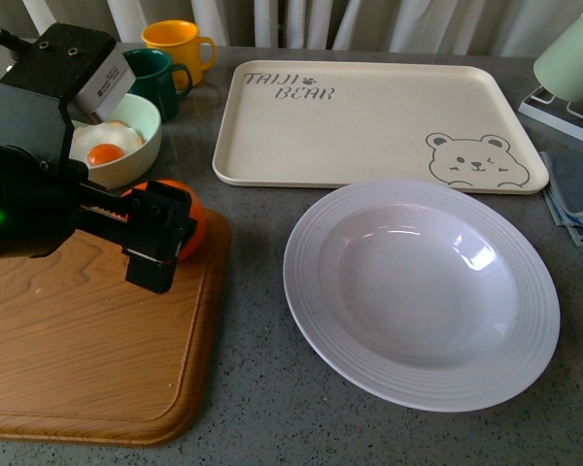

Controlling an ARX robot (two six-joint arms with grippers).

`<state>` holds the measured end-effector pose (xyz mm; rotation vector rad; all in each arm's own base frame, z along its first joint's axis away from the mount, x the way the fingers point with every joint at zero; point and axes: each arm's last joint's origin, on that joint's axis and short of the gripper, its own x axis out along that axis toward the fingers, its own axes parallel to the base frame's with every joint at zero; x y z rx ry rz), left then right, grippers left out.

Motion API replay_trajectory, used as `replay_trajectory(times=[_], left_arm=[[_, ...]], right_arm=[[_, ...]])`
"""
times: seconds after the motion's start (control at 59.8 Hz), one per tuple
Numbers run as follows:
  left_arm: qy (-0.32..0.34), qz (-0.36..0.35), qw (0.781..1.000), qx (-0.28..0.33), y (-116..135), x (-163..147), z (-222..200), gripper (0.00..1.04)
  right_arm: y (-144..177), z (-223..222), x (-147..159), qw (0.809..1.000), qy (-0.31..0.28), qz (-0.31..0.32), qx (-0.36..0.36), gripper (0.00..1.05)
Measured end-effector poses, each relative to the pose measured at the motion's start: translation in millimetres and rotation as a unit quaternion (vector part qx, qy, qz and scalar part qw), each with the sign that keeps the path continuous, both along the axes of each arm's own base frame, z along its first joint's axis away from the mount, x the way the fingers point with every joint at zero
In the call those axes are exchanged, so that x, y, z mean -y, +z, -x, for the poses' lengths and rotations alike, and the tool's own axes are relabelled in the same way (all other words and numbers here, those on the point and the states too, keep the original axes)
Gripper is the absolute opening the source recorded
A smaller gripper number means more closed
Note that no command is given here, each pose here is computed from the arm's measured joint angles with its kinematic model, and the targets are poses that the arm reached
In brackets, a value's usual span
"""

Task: Place orange and plate with both arms

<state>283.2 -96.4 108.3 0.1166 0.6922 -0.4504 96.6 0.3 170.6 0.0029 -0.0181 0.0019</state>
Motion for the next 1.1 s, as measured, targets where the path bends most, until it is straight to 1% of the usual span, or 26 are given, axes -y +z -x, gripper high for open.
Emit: replay_trajectory(times=[0.385,0.819,0.853,0.903,0.936,0.987,1.02,1.104], left_arm=[[-0.012,0.003,1.0,-0.011,-6.9,7.9,-12.3,0.96],[0.004,-0.008,1.0,-0.02,-16.4,14.5,-26.3,0.95],[0.006,-0.009,1.0,-0.019,-16.3,14.7,-26.4,0.92],[0.008,-0.009,1.0,-0.019,-16.3,14.7,-26.4,0.83],[0.008,-0.009,1.0,-0.019,-16.3,14.7,-26.4,0.8],[0.008,-0.01,1.0,-0.019,-16.3,14.6,-26.4,0.71],[0.009,-0.01,1.0,-0.019,-16.3,14.6,-26.4,0.68],[0.009,-0.01,1.0,-0.018,-15.8,14.3,-26.6,0.63]], right_arm=[[0.0,0.0,0.0,1.0,0.0,0.0,0.0,0.96],[0.0,0.0,0.0,1.0,0.0,0.0,0.0,0.96],[0.0,0.0,0.0,1.0,0.0,0.0,0.0,0.96],[0.0,0.0,0.0,1.0,0.0,0.0,0.0,0.96],[0.0,0.0,0.0,1.0,0.0,0.0,0.0,0.96],[0.0,0.0,0.0,1.0,0.0,0.0,0.0,0.96],[0.0,0.0,0.0,1.0,0.0,0.0,0.0,0.96],[0.0,0.0,0.0,1.0,0.0,0.0,0.0,0.96]])
